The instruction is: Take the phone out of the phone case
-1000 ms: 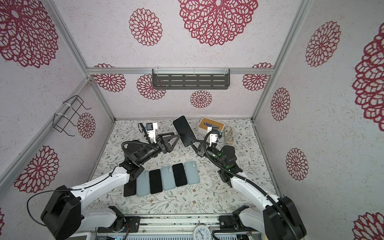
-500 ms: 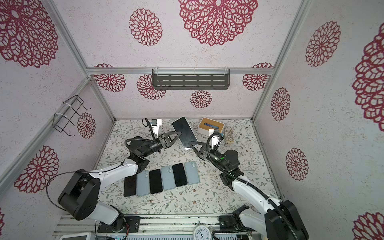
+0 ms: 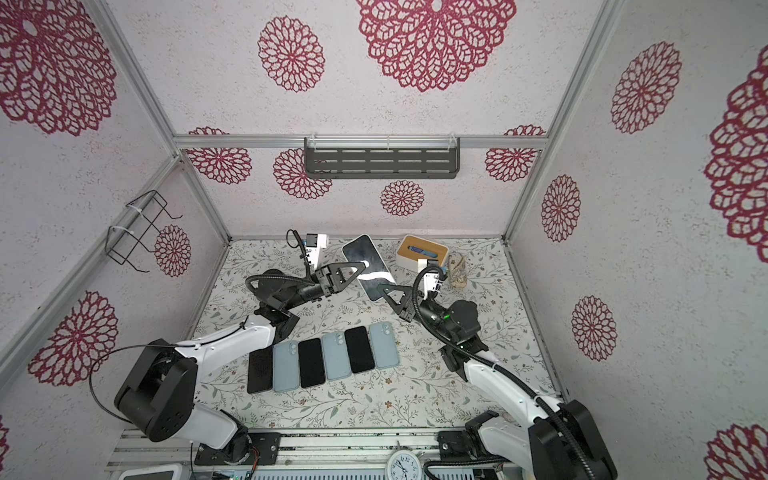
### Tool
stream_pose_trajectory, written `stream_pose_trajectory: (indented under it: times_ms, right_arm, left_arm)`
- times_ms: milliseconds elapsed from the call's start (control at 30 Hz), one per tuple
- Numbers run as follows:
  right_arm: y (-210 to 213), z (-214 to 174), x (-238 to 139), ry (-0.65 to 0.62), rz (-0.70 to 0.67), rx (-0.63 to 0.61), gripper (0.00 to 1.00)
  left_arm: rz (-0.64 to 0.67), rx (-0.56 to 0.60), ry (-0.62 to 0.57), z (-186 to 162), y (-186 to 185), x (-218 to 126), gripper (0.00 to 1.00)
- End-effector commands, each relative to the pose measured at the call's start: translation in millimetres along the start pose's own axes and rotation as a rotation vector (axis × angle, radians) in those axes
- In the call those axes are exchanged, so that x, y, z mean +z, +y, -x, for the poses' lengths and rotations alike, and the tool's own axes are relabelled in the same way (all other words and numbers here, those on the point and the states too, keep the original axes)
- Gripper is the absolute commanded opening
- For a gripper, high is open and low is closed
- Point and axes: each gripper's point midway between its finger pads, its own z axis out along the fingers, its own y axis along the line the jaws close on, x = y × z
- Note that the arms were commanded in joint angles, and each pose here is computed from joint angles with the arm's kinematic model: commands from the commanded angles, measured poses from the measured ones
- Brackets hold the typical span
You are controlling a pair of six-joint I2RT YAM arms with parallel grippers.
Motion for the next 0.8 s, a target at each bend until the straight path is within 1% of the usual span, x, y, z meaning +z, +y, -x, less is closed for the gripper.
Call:
stream_pose_trajectory:
  times_ms: [0, 33, 67, 100, 133, 167, 267, 367, 400, 467, 567, 667, 767]
  right_arm:
    - [43.7, 13.0, -5.9, -0.047, 0.128, -0.112, 0.15]
    - [43.9, 12.1, -7.9, -0.056, 0.129, -0.118, 0.29]
    - [46.0, 11.2, -10.5, -0.069, 0.135, -0.131, 0.41]
    - [47.5, 8.6, -11.9, -0.075, 0.139, -0.143, 0.50]
    - [49.8, 6.0, -12.5, -0.080, 0.144, -0.157, 0.56]
    - [52.2, 2.3, -12.8, -0.085, 0.146, -0.174, 0.59]
    - [62.8, -5.9, -11.1, -0.106, 0.163, -0.218, 0.62]
    - [80.0, -10.3, -10.3, -0.148, 0.210, -0.244, 0.63]
    - [84.1, -11.4, -9.5, -0.163, 0.226, -0.242, 0.64]
    - [89.3, -12.9, -7.1, -0.183, 0.253, -0.232, 0.64]
    - [98.5, -11.3, -7.7, -0.226, 0.311, -0.215, 0.64]
    - [108.5, -8.4, -8.4, -0.255, 0.363, -0.209, 0.64]
    - [110.2, -6.8, -4.9, -0.262, 0.367, -0.207, 0.63]
  left_arm:
    - [0.011, 0.082, -0.019, 10.8, -13.9, -2.8, 0.03]
    - [0.032, 0.087, -0.033, 13.9, -15.6, -4.1, 0.00]
    - [0.066, 0.096, -0.063, 19.8, -17.9, -7.1, 0.00]
    - [0.110, 0.107, -0.104, 26.8, -20.3, -11.5, 0.00]
    - [0.145, 0.115, -0.144, 32.9, -23.6, -16.0, 0.00]
    - [0.189, 0.120, -0.208, 41.7, -27.8, -22.9, 0.00]
    - [0.218, 0.152, -0.365, 56.7, -56.6, -36.1, 0.00]
    - [0.259, 0.171, -0.500, 61.1, -73.8, -51.3, 0.00]
    - [0.244, 0.169, -0.546, 61.7, -81.3, -54.7, 0.00]
    - [0.203, 0.154, -0.602, 60.4, -91.1, -56.1, 0.00]
    - [0.190, 0.127, -0.645, 56.8, -95.9, -54.8, 0.00]
    - [0.193, 0.108, -0.655, 53.5, -96.0, -52.3, 0.00]
    - [0.185, 0.087, -0.661, 49.4, -96.9, -50.2, 0.00]
